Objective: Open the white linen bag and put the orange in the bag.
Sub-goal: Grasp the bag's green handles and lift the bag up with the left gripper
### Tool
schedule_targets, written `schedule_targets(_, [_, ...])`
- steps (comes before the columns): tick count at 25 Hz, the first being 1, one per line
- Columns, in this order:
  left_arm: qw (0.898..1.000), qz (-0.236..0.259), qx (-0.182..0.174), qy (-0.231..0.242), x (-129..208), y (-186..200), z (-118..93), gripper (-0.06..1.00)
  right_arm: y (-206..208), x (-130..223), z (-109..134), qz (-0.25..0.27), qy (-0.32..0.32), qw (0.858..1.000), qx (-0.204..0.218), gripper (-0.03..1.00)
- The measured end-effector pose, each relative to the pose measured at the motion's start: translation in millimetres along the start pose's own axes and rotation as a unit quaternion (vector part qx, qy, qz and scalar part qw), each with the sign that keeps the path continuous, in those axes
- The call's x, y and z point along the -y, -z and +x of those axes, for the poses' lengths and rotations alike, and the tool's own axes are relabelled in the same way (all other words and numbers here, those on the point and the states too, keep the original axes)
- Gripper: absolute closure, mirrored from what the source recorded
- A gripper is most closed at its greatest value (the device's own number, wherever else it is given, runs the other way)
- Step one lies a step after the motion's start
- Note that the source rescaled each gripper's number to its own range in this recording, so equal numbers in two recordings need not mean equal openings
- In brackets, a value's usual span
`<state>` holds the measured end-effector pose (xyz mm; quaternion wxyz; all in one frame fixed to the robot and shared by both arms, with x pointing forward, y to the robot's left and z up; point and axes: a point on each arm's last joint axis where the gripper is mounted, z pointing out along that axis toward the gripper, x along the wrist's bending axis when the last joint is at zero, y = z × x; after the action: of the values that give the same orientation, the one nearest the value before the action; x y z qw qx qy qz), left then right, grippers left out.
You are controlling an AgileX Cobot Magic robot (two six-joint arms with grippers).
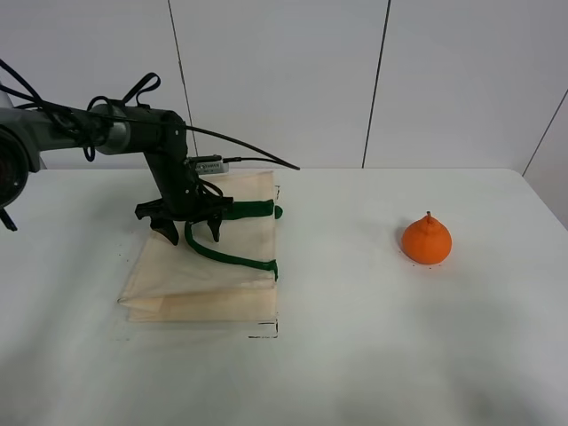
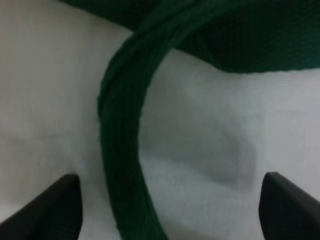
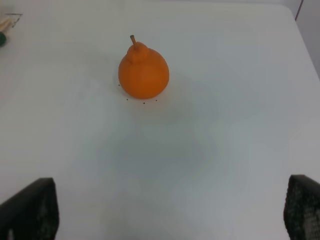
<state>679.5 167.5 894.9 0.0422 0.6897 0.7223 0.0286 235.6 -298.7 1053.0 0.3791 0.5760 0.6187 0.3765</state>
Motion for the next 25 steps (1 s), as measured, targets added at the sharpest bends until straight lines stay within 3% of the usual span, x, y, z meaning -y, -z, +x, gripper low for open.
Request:
schedule_targets(4, [1.000,0.006,-0.002,-0.001,1,-8,0,-0.04,0,0,0,0.000,0.000,1.000,0.000,-0.03])
schedule_targets(7, [1.000,0.008,-0.003,-0.001,1,-9,0,0.12,0,0,0,0.000,0.000,1.000,0.000,-0.03])
schedule_targets(12, [1.000,0.012,-0.008,0.008,2,-9,1,0.86,0,0,0,0.000,0.000,1.000,0.000,-0.03])
schedule_targets(13, [1.000,0.014,-0.008,0.012,2,-8,1,0.93,0,0,0,0.000,0.000,1.000,0.000,-0.03])
schedule_targets(18, [1.000,0.012,-0.005,0.023,-5,27,-2,0.94,0,0,0,0.000,0.000,1.000,0.000,-0.03])
schedule_targets(22, [0.999,-0.030,0.013,0.011,-11,97,-5,0.94,0,0,0,0.000,0.000,1.000,0.000,-0.03])
schedule_targets(25, [0.997,-0.069,0.026,-0.027,-6,151,-10,0.94,0,0,0,0.000,0.000,1.000,0.000,-0.03])
